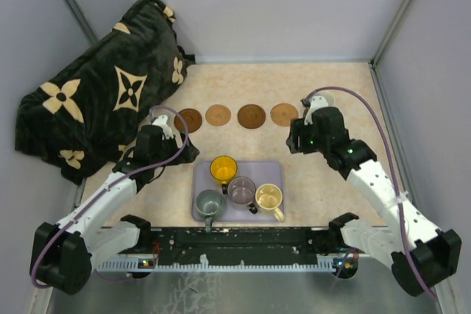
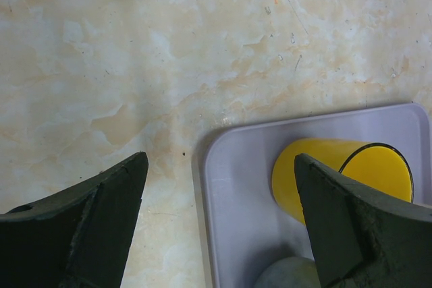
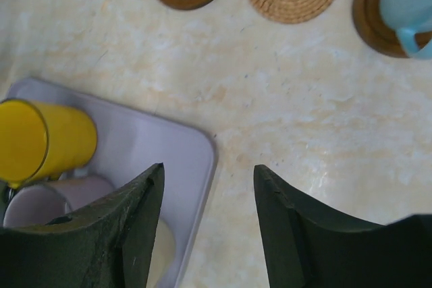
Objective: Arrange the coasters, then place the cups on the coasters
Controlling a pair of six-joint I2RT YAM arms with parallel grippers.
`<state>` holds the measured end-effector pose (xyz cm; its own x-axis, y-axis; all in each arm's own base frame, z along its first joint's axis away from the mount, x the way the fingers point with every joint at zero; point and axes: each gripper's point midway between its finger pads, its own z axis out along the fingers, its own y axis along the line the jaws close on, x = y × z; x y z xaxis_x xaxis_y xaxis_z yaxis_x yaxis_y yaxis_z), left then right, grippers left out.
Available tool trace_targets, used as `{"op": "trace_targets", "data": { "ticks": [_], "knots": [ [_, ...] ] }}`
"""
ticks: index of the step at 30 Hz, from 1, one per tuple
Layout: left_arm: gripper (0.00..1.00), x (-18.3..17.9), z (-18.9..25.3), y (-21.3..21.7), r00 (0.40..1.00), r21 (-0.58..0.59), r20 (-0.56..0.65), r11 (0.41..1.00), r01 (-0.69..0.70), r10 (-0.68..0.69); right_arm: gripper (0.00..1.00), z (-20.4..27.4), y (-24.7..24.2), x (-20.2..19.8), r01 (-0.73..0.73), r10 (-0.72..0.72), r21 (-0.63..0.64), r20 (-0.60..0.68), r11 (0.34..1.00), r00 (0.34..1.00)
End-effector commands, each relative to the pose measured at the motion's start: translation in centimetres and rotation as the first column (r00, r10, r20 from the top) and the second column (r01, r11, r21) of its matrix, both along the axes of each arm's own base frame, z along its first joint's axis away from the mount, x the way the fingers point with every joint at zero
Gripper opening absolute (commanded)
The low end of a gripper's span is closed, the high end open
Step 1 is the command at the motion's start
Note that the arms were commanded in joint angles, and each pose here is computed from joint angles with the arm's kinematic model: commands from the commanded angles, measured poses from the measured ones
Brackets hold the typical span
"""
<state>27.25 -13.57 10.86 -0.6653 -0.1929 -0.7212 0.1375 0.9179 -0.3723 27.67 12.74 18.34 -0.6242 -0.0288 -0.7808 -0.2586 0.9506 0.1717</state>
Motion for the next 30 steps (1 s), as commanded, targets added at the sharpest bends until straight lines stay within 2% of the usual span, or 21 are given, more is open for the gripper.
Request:
{"op": "trace_targets", "data": {
  "ticks": [1,4,9,21,24,30],
  "knots": [
    [0.95,-0.3,0.0,-0.3,1.000,0.000,0.003,1.000,0.025,-0.025,0.57,0.7,1.8,-4.9,-0.099,0.101,0.046,-0.052,0.994,0.993],
    [0.95,-0.2,-0.1,-0.4,1.000,0.000,-0.002,1.000,0.029,-0.029,0.57,1.2,3.3,-7.2,-0.153,0.160,0.095,-0.065,0.984,0.985],
    [0.95,-0.1,0.3,-0.7,0.999,-0.013,0.003,0.999,0.039,-0.039,0.58,-0.7,3.3,-10.0,-0.136,0.142,0.048,-0.159,0.990,0.977],
    [0.96,-0.5,0.0,-0.5,0.999,-0.001,-0.006,0.999,0.044,-0.044,0.60,-5.2,6.1,-17.7,-0.220,0.226,0.055,-0.309,0.974,0.924],
    [0.96,-0.6,0.2,-0.5,0.999,-0.007,-0.001,0.999,0.044,-0.044,0.68,-5.9,6.3,-18.7,-0.245,0.252,0.062,-0.330,0.967,0.910],
    [0.96,-0.9,0.4,-0.4,0.999,-0.021,0.008,0.999,0.033,-0.033,0.71,-7.3,6.2,-19.4,-0.261,0.260,0.049,-0.371,0.964,0.891]
  ]
}}
